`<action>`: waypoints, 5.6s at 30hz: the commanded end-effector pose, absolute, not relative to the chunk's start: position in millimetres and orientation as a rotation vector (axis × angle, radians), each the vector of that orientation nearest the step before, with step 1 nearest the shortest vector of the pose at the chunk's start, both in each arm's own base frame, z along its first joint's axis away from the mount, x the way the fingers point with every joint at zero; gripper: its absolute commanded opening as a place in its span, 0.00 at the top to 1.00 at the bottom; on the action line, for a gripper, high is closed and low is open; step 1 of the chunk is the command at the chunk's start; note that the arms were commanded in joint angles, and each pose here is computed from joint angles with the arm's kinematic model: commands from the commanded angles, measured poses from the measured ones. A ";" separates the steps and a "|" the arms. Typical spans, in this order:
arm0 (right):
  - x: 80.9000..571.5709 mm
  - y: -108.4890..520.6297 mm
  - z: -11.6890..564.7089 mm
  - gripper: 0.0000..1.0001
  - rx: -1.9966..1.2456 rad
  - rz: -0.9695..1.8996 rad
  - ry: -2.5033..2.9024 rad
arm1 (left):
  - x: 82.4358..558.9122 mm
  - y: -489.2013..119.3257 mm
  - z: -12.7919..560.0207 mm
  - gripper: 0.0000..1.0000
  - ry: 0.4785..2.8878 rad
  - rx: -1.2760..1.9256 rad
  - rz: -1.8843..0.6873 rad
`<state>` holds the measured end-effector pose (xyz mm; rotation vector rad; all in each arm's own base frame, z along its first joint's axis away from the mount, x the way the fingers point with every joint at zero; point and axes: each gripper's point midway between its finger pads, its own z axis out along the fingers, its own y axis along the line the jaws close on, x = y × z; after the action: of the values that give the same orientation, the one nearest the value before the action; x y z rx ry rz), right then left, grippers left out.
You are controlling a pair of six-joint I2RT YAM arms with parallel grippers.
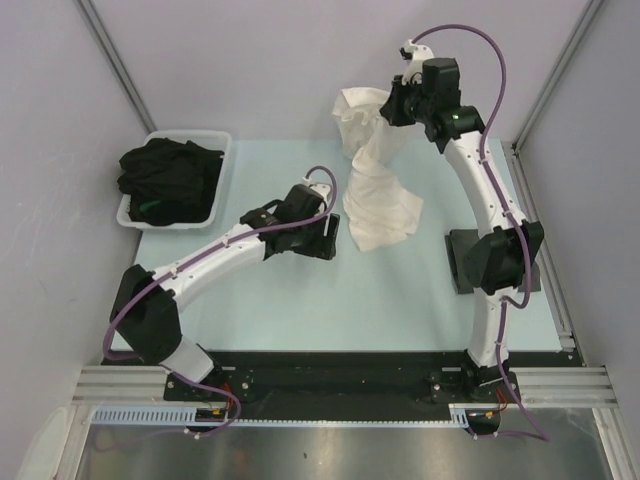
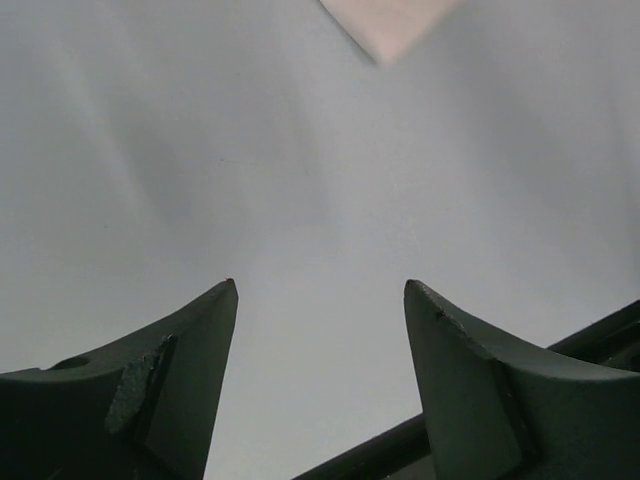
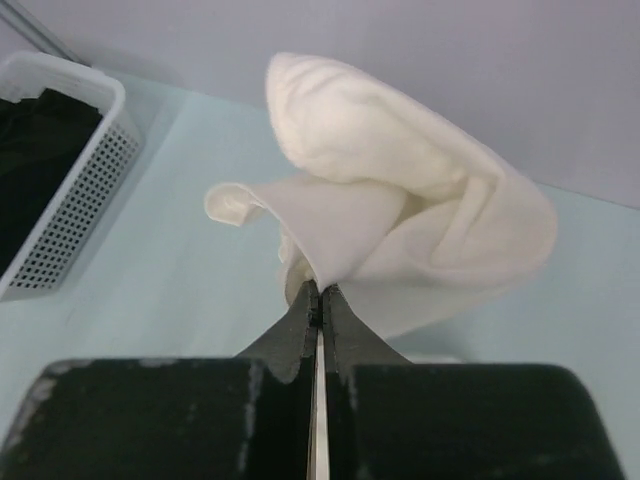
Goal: Fold and stack the t-shirts
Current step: Flatten out the tshirt
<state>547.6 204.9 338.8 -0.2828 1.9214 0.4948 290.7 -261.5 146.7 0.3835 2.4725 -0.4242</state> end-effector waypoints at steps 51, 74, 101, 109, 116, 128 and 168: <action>427.2 191.9 89.5 1.00 -0.372 0.439 2.717 | 347.4 -122.3 247.6 0.07 2.096 -0.127 0.065; 449.5 194.9 206.3 0.62 -0.349 0.375 2.501 | 348.0 -137.6 221.7 0.06 2.182 -0.070 0.025; 427.1 251.1 156.3 0.52 -0.683 0.402 2.420 | 328.8 -130.4 221.7 0.04 2.181 -0.077 -0.016; 424.0 266.9 136.9 0.51 -0.756 0.424 2.431 | 328.3 -131.9 219.3 0.04 2.188 -0.078 -0.021; 423.5 265.7 113.3 0.50 -0.782 0.398 2.478 | 328.7 -132.4 221.4 0.04 2.184 -0.076 -0.024; 439.5 251.8 101.1 0.53 -0.768 0.254 2.482 | 328.0 -130.1 220.5 0.03 2.187 -0.060 -0.006; 477.4 212.8 172.1 0.99 -0.559 0.179 2.374 | 250.7 -330.6 124.2 0.06 2.411 0.523 -0.550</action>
<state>479.3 210.8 192.0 -0.5594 2.3311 0.1800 238.3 -295.1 100.3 0.5177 2.4990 -0.4500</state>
